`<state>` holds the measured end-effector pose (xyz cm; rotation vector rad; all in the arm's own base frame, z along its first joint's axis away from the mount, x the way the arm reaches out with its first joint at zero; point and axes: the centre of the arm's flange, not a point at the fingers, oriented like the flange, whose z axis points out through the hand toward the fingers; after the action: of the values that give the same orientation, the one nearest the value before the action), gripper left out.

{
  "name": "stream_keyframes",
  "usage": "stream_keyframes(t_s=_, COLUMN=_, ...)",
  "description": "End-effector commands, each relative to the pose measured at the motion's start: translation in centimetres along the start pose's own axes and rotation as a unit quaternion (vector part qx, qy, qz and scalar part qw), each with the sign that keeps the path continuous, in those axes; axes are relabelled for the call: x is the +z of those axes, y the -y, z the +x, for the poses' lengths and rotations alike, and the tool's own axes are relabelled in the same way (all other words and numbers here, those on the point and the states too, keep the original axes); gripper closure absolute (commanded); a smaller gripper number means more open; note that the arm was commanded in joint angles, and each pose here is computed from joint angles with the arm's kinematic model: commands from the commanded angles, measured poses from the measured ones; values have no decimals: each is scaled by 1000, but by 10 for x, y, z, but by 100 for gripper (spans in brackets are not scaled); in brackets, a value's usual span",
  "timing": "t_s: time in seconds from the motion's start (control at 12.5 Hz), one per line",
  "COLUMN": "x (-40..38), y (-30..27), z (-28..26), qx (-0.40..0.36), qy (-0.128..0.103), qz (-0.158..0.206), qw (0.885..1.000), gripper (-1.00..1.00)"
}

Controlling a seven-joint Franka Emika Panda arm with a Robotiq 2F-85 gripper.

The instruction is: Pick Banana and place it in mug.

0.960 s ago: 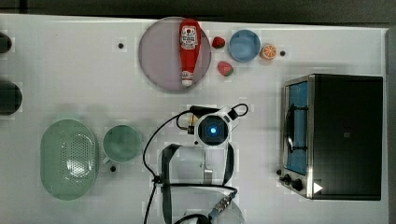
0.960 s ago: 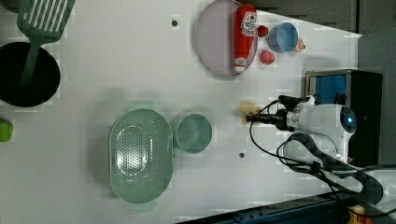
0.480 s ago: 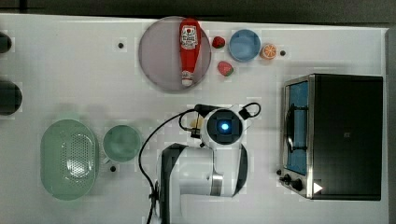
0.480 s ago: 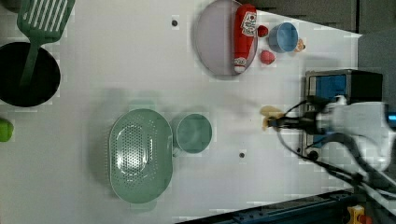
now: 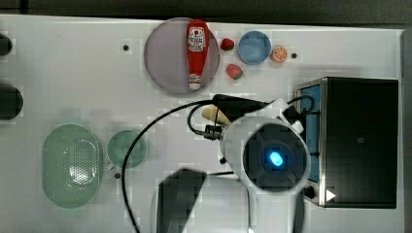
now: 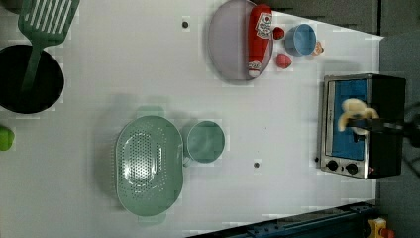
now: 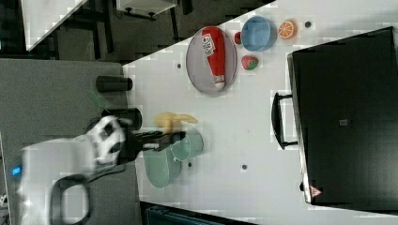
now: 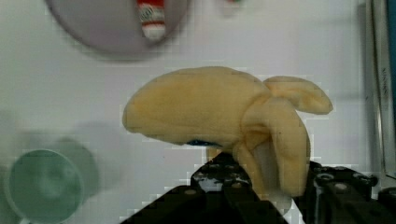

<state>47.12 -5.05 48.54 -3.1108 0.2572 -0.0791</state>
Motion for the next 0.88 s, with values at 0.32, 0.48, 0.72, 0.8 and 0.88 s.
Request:
stream_keyframes(t_s=0.32, x=-46, y=68, z=-13, qx=18, qy=72, qz=-28, qw=997, gripper=38)
stream_keyframes(t_s=0.48, x=-39, y=118, z=-24, qx=36, qy=78, qz=-28, qw=996, gripper=38)
stream_keyframes(t_s=0.72, x=-14, y=190, z=-43, qx=88, qy=94, qz=-39, qw=991, gripper=38)
stream_keyframes(t_s=0.8, x=-1, y=211, z=-47, qx=98, qy=95, qz=-45, qw=990, gripper=38)
stream_keyframes(t_s=0.88, x=12, y=231, z=-50, qx=103, qy=91, qz=-46, qw=989, gripper=38)
